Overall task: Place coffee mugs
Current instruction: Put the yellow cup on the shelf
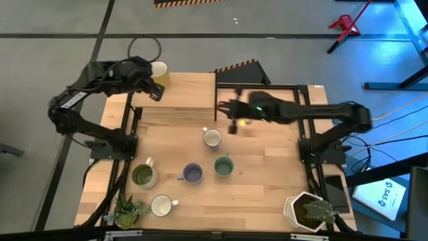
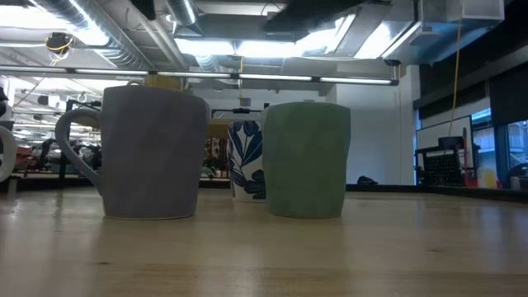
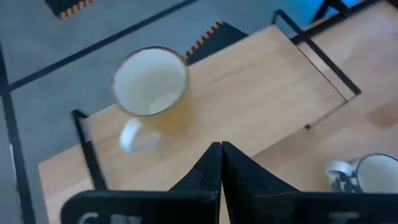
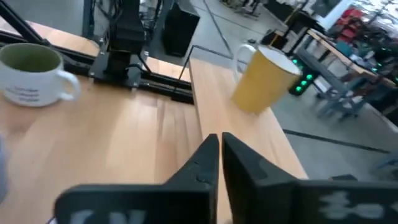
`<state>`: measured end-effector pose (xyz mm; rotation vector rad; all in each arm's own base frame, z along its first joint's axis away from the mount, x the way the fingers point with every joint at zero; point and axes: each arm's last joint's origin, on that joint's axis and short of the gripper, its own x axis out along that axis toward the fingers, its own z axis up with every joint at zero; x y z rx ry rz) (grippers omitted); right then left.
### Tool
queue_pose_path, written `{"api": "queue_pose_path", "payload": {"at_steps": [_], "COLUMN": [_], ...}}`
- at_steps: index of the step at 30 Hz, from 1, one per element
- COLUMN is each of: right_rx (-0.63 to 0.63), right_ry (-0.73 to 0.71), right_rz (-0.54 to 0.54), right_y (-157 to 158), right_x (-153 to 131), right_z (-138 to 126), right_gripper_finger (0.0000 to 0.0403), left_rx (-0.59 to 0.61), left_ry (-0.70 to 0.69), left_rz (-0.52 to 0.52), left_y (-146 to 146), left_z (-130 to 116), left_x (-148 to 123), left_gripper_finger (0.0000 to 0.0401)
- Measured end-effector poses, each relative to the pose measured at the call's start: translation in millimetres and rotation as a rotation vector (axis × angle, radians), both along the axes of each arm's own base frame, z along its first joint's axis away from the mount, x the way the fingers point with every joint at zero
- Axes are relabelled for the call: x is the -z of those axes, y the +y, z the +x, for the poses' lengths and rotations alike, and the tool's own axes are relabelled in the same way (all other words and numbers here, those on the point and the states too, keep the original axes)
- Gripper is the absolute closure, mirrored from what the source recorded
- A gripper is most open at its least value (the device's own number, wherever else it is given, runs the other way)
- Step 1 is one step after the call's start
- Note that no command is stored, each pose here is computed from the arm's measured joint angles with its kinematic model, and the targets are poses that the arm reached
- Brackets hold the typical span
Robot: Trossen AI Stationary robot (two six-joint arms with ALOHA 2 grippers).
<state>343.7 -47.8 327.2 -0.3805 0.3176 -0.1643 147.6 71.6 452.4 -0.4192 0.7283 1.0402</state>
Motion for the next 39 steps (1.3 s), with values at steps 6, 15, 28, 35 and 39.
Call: {"api": "queue_pose_path", "payload": {"at_steps": [6, 15, 28, 35, 39], "right_rx": [-0.064, -0.030, 0.028, 0.064, 0.100], "right_ry": [0.016, 0.032, -0.002, -0.029, -0.055], "right_rz": [0.015, -0.101, -0.086, -0.092, -0.104], "right_y": [-27.4, -68.7, -115.8, -126.0, -134.5], "right_x": [-6.1, -6.0, 27.3, 38.7, 42.9], "right_z": [69.8, 140.2, 178.5, 184.5, 185.7], "right_gripper_finger": [0.0400, 0.0402, 0.0403, 0.0403, 0.0403], "left_rx": [-0.024, -0.024, -0.027, -0.026, -0.028], "left_ry": [-0.050, -0.086, -0.087, -0.068, -0.067], "left_rz": [0.026, 0.040, 0.049, 0.042, 0.039], "left_y": [-5.5, -10.5, -12.1, -12.6, -12.7], "left_z": [-15.6, -28.5, -33.2, -34.6, -34.9], "left_x": [-6.6, -11.3, -12.3, -11.1, -10.8], "left_gripper_finger": [0.0401, 0.0401, 0.0401, 0.0401, 0.0401]}}
